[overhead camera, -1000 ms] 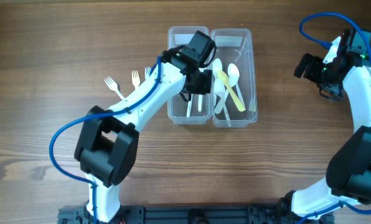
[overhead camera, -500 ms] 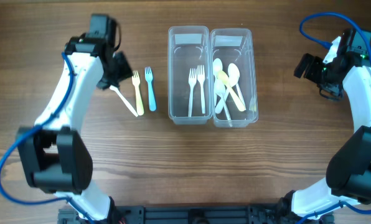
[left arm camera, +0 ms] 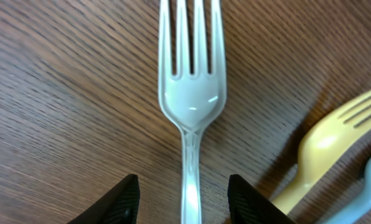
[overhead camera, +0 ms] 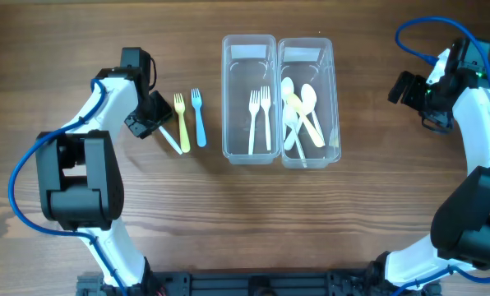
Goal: Pack container
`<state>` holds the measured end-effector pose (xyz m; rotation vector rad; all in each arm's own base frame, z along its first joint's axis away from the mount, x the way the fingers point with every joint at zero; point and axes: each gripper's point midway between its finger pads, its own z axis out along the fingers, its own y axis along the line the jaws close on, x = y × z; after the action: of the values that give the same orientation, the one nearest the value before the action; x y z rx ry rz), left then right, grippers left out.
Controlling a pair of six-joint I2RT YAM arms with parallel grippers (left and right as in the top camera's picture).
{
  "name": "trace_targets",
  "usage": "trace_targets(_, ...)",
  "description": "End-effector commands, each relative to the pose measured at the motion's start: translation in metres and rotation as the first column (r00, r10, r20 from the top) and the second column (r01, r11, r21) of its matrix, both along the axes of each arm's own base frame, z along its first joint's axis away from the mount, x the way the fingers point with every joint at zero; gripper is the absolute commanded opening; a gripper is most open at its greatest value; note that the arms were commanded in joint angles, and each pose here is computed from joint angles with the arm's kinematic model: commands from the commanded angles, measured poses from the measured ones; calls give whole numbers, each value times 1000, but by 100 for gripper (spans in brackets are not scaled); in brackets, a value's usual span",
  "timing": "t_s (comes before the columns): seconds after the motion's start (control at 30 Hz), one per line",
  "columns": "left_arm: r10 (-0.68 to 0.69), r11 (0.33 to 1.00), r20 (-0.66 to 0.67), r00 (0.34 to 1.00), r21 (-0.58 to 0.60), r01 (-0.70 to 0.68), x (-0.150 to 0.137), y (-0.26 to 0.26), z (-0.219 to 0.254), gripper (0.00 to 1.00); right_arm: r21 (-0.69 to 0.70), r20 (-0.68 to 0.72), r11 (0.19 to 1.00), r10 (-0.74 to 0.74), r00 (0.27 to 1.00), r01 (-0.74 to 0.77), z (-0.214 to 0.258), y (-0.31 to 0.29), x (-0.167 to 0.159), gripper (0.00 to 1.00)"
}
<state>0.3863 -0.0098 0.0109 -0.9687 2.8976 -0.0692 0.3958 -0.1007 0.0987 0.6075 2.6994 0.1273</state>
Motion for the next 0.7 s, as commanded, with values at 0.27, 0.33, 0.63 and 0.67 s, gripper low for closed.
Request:
trace_targets(0.27,-68,998,-39,997,-8,67,-21,-2,-30,25,18,-11,1000,11,1000,-11,-5,4,0,100)
trace_targets(0.33,-69,997,-45,997,-23,68,-23,-5,-30,20,19,-13,1000,11,1000,-11,-5,4,-1,99)
trace_targets(0.63,-379,925,311,872,128,357,36,-23,184,4,19,-15,1000,10,1000,-10,-5,4,-1,100)
trace_targets(0.67,-401,916,371,837,143,375,36,-36,210,4,19,-15,1000,11,1000,-10,-5,4,-1,100)
